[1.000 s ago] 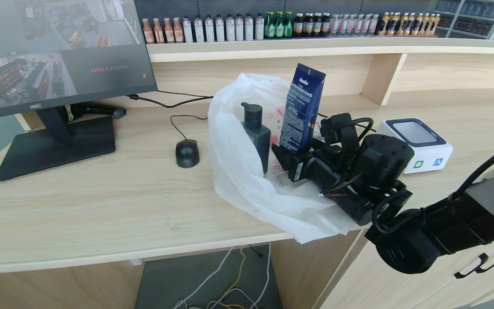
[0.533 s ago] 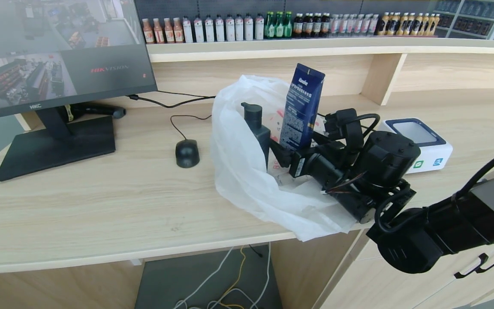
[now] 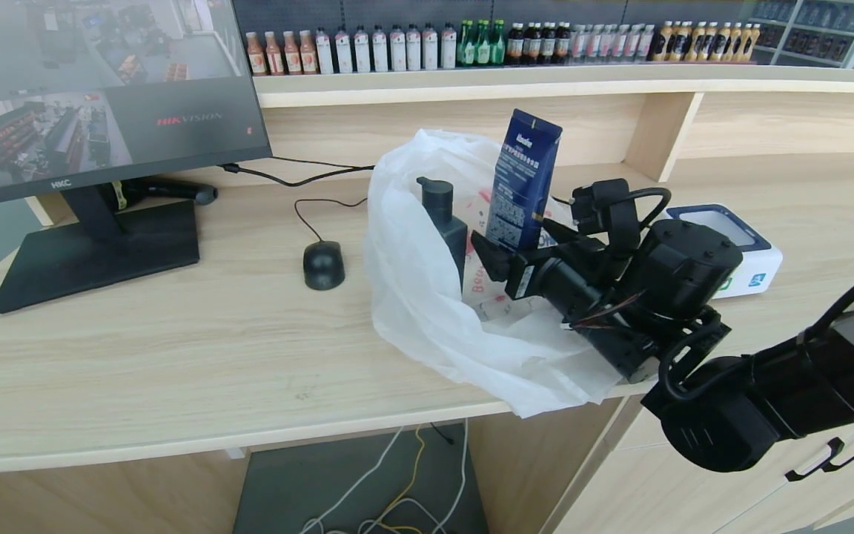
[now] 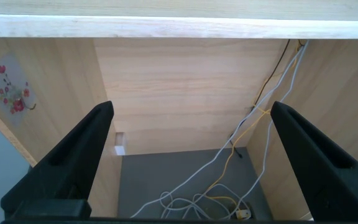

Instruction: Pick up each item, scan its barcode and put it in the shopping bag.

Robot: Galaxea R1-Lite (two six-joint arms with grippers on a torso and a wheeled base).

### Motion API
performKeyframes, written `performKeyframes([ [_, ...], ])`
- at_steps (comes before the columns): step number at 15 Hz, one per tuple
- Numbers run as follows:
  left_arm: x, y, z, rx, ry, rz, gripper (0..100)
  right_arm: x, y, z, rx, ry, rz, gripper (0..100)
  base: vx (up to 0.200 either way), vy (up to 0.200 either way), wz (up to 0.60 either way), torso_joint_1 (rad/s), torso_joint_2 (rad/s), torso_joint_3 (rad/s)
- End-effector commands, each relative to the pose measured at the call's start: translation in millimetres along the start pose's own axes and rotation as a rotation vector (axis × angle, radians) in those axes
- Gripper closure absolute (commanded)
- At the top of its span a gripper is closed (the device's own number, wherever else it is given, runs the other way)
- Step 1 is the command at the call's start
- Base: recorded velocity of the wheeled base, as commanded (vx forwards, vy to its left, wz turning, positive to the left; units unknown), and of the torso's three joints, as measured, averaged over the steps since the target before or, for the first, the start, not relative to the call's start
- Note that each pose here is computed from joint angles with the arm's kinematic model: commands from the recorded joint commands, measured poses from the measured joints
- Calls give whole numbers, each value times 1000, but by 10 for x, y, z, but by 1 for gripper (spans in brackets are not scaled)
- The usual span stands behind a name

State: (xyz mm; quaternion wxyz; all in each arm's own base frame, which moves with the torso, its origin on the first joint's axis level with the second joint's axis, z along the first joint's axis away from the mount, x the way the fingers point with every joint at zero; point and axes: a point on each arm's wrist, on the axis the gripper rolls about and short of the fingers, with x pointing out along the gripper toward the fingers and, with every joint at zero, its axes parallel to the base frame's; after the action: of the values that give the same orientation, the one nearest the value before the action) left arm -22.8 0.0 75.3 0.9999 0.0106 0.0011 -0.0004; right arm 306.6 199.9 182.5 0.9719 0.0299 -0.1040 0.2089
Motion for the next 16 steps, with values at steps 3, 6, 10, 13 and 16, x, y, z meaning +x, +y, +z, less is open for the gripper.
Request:
performKeyframes([
  [3,0,0,0,0,-1,1,0,-100,-15,172,1,-33,0,0,0,0,0,0,0,0],
  [6,0,0,0,0,-1,1,0,-202,-35,302,-10,-54,-1,0,0,0,0,0,0,0],
  [10,0,0,-1,0,1,-1,0,-430,-78,566,-15,-104,-3,0,0,0,0,0,0,0],
  [13,0,0,-1,2,1,-1,0,-790,-141,876,-20,-168,4,0,0,0,0,0,0,0],
  [16,0,0,0,0,-1,-1,0,-1594,-277,1065,0,-205,7,0,0,0,0,0,0,0],
])
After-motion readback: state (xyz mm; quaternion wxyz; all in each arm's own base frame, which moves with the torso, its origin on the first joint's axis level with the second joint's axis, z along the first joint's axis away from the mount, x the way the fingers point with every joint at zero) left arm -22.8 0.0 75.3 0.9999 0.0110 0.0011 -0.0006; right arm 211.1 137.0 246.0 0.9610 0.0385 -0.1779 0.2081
